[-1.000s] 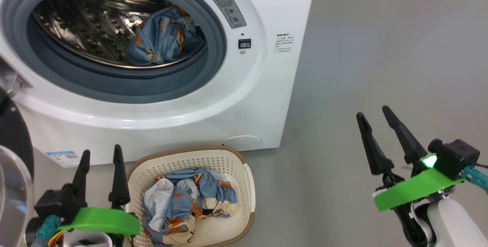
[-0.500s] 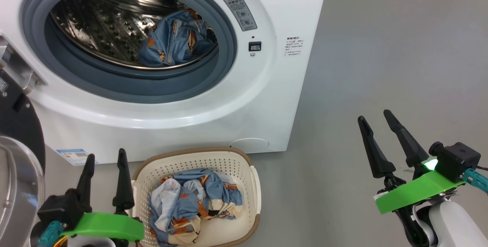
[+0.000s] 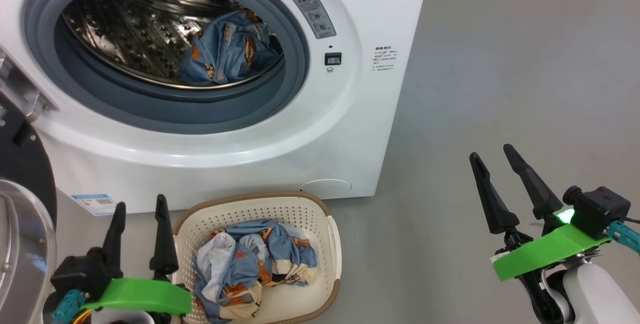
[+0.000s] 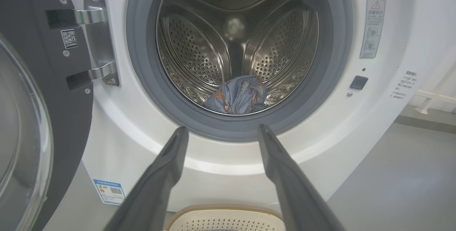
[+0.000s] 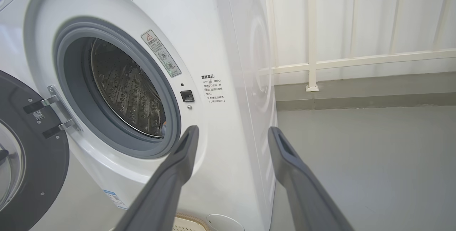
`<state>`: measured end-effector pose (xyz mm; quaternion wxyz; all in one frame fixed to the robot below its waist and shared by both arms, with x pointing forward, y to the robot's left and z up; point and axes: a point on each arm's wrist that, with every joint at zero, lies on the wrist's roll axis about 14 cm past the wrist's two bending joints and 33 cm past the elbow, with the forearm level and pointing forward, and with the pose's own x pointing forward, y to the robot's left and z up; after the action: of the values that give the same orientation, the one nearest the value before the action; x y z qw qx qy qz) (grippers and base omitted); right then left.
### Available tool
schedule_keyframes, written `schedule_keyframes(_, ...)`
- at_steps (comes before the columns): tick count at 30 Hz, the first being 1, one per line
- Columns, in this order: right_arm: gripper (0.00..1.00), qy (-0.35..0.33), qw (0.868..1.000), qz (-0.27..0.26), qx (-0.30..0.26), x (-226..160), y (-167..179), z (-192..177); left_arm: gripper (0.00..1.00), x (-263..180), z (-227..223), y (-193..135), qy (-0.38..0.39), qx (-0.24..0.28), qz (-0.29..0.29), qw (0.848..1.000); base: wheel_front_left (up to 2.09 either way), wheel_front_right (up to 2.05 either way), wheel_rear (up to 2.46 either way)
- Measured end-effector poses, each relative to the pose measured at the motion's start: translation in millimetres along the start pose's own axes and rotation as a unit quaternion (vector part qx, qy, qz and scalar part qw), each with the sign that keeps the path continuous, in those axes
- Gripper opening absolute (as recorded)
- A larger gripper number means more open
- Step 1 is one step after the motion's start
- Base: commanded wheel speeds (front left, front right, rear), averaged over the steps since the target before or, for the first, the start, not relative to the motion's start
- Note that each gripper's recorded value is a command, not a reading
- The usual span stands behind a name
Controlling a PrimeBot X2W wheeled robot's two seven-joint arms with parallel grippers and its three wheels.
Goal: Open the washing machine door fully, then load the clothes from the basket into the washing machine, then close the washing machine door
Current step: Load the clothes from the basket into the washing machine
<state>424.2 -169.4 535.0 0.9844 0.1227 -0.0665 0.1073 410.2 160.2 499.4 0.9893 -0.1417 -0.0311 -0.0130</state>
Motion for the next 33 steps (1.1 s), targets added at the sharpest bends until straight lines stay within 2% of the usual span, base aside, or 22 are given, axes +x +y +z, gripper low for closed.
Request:
schedule_keyframes(17, 1.00, 0.012, 1.000, -0.004, -0.001, 0, -4, -8, 1.00, 2, -12, 0, 0.017, -0.007, 0.003, 1.000, 0.00, 0.00, 0.00)
schedule_keyframes(33, 1.00, 0.037, 0.999, -0.020, 0.000, 7, -20, -30, 1.00, 15, -93, -9, 0.135, -0.001, -0.019, 0.991, 0.00, 0.00, 0.00)
